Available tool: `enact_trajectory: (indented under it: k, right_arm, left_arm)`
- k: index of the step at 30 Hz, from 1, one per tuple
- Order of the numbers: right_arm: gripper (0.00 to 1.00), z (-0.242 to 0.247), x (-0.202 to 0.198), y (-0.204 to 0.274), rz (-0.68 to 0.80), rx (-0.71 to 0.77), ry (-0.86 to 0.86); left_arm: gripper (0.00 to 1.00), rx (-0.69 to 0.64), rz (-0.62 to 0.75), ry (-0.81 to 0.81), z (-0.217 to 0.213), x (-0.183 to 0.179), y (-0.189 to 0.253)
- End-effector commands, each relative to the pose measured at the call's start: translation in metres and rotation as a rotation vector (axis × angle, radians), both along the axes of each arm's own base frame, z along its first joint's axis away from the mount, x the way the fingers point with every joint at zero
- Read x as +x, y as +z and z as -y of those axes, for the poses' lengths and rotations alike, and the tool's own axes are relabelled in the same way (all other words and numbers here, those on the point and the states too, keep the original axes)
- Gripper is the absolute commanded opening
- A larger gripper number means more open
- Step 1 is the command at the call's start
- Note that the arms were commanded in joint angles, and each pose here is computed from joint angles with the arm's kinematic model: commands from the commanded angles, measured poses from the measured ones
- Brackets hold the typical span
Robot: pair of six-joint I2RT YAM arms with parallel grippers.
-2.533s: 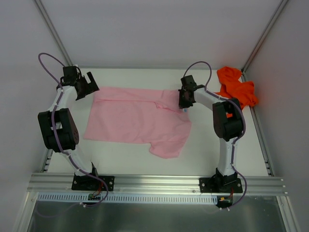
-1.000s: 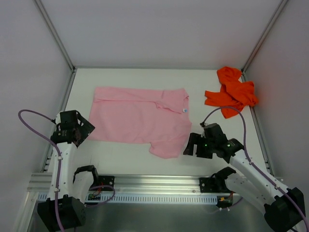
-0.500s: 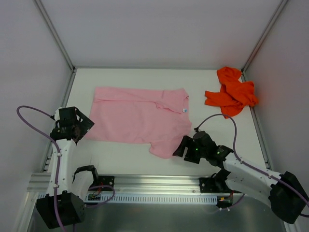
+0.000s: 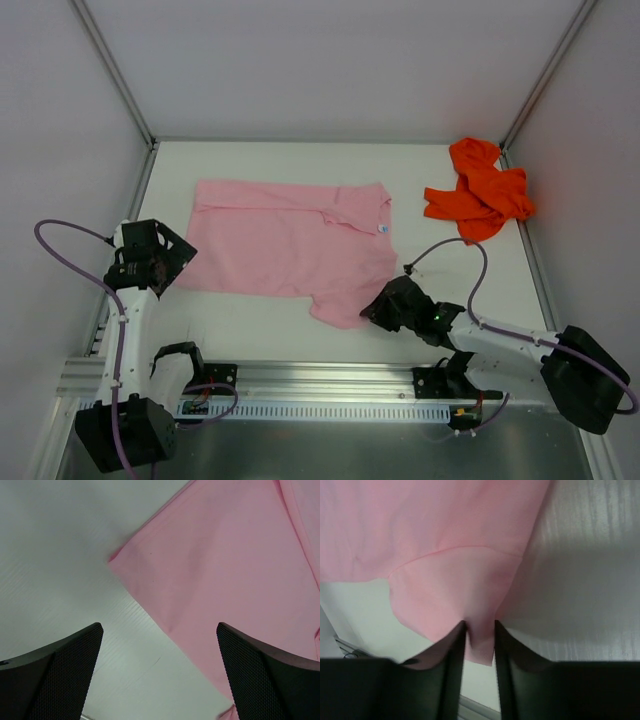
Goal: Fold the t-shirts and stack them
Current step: Grap the side of the flattened tshirt closest away from the robot with both arms
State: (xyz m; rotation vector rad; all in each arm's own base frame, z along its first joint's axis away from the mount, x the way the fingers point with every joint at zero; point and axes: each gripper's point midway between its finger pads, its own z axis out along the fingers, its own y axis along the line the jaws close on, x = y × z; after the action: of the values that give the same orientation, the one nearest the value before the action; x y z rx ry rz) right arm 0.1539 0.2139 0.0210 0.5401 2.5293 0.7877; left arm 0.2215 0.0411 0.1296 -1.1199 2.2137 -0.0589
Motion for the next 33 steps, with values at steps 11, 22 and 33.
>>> enact_trajectory:
  k: [11,22,33]
  right_arm:
    - [0.01,-0.007,0.019,0.028,0.032,-0.038,-0.047]
    - [0.01,0.022,0.012,0.026,-0.005,-0.164,0.008]
    - [0.01,0.034,0.015,0.021,-0.009,-0.168,-0.021]
  left_arm:
    - [0.93,-0.160,-0.054,0.257,0.005,-0.005,-0.035]
    - [0.88,-0.073,-0.115,0.326,-0.013,-0.012,-0.055]
    - [0.72,-0.035,-0.194,0.348,-0.021,-0.018,-0.073]
